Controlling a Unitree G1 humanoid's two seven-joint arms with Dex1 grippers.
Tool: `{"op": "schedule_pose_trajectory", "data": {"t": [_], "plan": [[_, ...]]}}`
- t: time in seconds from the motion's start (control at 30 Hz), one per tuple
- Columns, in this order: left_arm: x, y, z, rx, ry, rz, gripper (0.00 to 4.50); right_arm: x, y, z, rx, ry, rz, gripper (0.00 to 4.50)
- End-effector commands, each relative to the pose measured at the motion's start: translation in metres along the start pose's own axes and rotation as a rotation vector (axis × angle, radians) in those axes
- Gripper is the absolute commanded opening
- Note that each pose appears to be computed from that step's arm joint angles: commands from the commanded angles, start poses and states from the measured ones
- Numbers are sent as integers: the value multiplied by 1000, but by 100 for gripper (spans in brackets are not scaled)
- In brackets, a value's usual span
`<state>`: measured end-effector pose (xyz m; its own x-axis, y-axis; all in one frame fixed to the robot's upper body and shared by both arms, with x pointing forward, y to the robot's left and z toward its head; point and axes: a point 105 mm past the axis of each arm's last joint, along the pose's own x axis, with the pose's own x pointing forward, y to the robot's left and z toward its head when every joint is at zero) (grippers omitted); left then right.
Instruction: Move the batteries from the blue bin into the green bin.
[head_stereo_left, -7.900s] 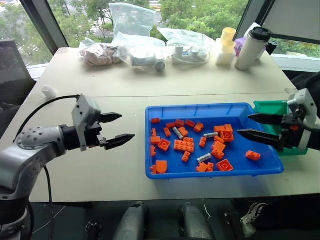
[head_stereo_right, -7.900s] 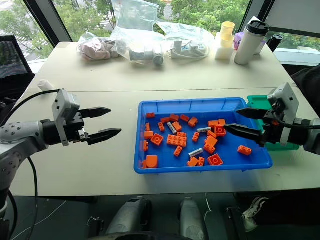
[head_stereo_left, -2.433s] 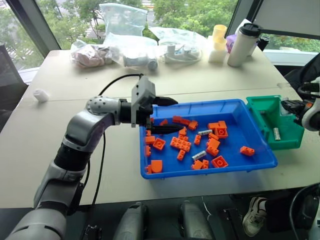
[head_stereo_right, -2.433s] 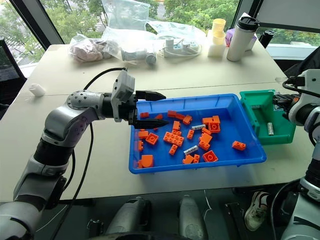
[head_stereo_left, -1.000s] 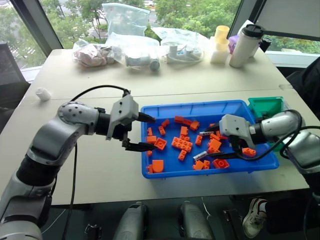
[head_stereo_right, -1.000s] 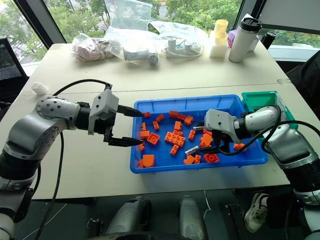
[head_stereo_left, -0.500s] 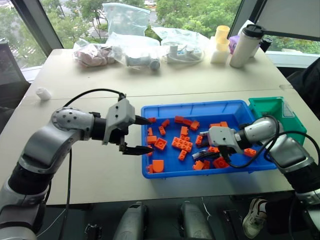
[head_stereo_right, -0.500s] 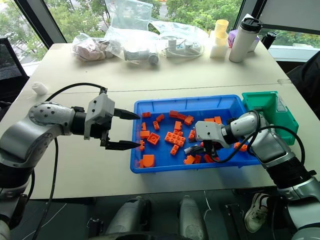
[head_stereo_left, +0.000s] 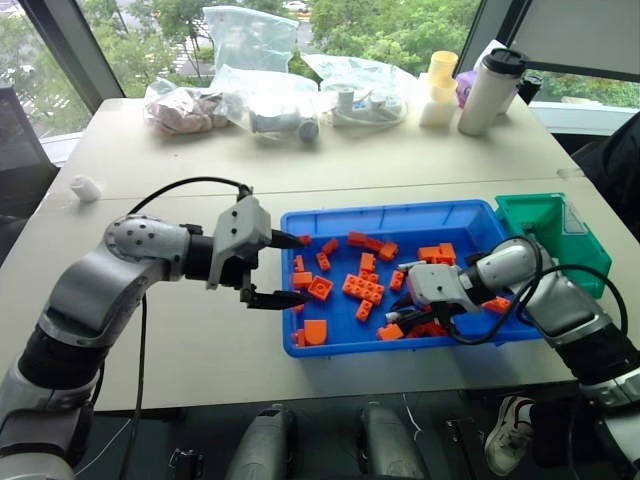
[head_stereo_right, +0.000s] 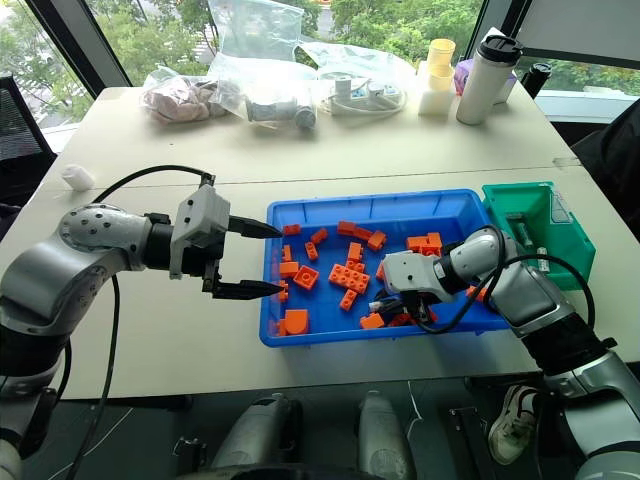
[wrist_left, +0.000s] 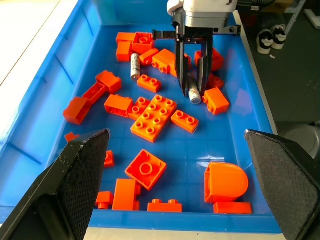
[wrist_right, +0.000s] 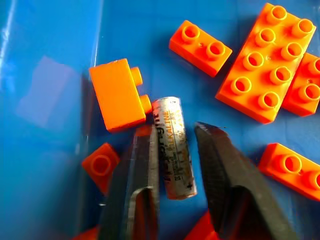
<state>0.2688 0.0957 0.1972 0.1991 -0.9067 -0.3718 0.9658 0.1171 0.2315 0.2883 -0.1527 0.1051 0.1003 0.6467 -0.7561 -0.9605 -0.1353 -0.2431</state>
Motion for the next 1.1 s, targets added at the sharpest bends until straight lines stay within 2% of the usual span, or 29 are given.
{"op": "schedule_pose_trajectory", "data": {"t": [0.03,0.2,0.27,0.37,0.47,0.5,0.6,0.7,0.77,0.83,1.0,1.1], "plan": [[-3,2,10,43,-18,16,450,2,-3,3,-21,0,3,4],[-5,1,9,39,-13,15,450,-6,-11,6,-23,-1,-61,4],[-4,1,11,38,-23,13,450,-24,-24,14,18,-38,-153,4],[-1,7,22,31,-107,31,450,-76,-57,30,170,-173,-429,4],[5,20,31,4,-196,66,450,-142,-79,30,326,-311,-767,4],[6,23,31,1,-205,73,450,-154,-81,28,359,-335,-828,4],[17,34,34,13,-247,83,450,-202,-76,-5,516,-313,-1123,4],[30,42,47,35,-328,74,450,-227,-62,-42,657,-253,-1345,4],[39,51,57,35,-382,88,450,-230,-49,-67,733,-182,-1435,4],[44,52,59,41,-391,80,450,-231,-43,-78,780,-149,-1482,4],[54,45,55,71,-359,22,450,-224,-33,-96,853,-58,-1482,4],[58,41,54,82,-347,-2,450,-220,-31,-100,873,-51,-1476,4]]}}
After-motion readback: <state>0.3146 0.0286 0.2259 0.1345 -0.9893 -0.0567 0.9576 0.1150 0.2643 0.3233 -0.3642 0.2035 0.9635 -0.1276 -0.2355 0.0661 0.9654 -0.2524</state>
